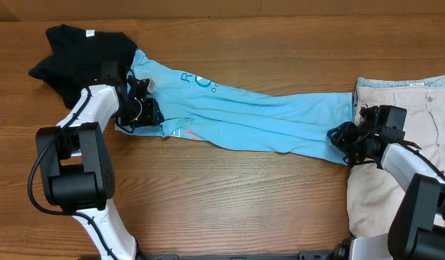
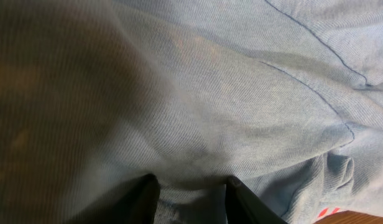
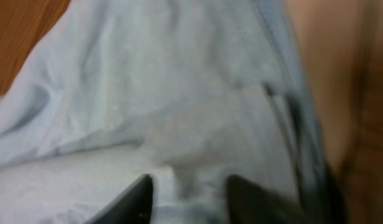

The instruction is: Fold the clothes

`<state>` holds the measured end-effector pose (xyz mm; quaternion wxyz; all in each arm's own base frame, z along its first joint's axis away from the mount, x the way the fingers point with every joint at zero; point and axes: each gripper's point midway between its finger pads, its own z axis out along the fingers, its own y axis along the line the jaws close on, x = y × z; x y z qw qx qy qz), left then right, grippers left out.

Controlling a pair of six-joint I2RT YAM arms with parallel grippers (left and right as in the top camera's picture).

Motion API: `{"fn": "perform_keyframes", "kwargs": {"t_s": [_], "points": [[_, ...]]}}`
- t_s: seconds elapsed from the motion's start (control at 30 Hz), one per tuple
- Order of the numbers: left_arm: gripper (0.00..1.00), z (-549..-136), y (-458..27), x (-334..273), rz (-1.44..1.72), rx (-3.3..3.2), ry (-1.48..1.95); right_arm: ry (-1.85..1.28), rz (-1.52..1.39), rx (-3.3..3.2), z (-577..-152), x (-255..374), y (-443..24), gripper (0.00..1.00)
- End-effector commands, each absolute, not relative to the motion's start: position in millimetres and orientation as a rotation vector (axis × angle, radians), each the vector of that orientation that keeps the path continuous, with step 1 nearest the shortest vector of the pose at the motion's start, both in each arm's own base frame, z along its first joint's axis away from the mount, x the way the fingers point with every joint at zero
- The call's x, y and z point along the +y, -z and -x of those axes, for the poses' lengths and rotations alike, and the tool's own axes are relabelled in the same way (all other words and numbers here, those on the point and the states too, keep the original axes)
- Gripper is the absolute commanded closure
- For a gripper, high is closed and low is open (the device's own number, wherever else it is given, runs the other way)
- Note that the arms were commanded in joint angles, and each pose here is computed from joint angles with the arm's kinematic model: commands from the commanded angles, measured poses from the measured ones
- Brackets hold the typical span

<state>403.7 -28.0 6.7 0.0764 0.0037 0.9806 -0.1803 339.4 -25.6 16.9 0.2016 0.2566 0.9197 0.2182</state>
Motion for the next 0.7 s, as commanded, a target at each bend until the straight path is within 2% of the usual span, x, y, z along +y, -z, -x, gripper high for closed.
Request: {"fn": "perform_keyframes", "kwargs": {"t_s": [0.0, 0.1, 0.3, 0.33, 0.37, 0.4, 0.5, 0.67], "points": [[0.60, -391.4, 19.9, -28.9, 0.002, 3.014, 0.552, -0.690, -0.687, 2.510, -353.1, -20.3, -32.8, 0.91], [0.60, -391.4, 19.9, -28.8, 0.007, 3.014, 0.552, -0.717, -0.693, 2.466, -365.8, -26.6, -55.1, 0.96], [0.60, -391.4, 19.9, -28.8, 0.018, 3.015, 0.553, -0.705, -0.705, 2.428, -381.4, -39.0, -80.4, 0.96], [0.60, -391.4, 19.8, -28.8, 0.018, 3.015, 0.553, -0.706, -0.713, 2.438, -379.7, -38.5, -80.2, 0.90], [0.60, -391.3, 19.9, -28.8, 0.018, 3.016, 0.553, -0.703, -0.725, 2.453, -376.6, -38.3, -78.0, 0.73], [0.60, -391.3, 19.9, -28.8, 0.018, 3.016, 0.553, -0.682, -0.748, 2.476, -371.8, -39.9, -73.8, 0.64], [0.60, -391.3, 19.9, -28.8, 0.018, 3.016, 0.553, -0.544, -0.832, 2.573, -350.6, -51.4, -56.4, 0.55], [0.59, -391.8, 19.8, -28.7, 0.017, 3.014, 0.552, -0.482, -0.884, 2.695, -321.1, -50.2, -35.8, 0.54]]}}
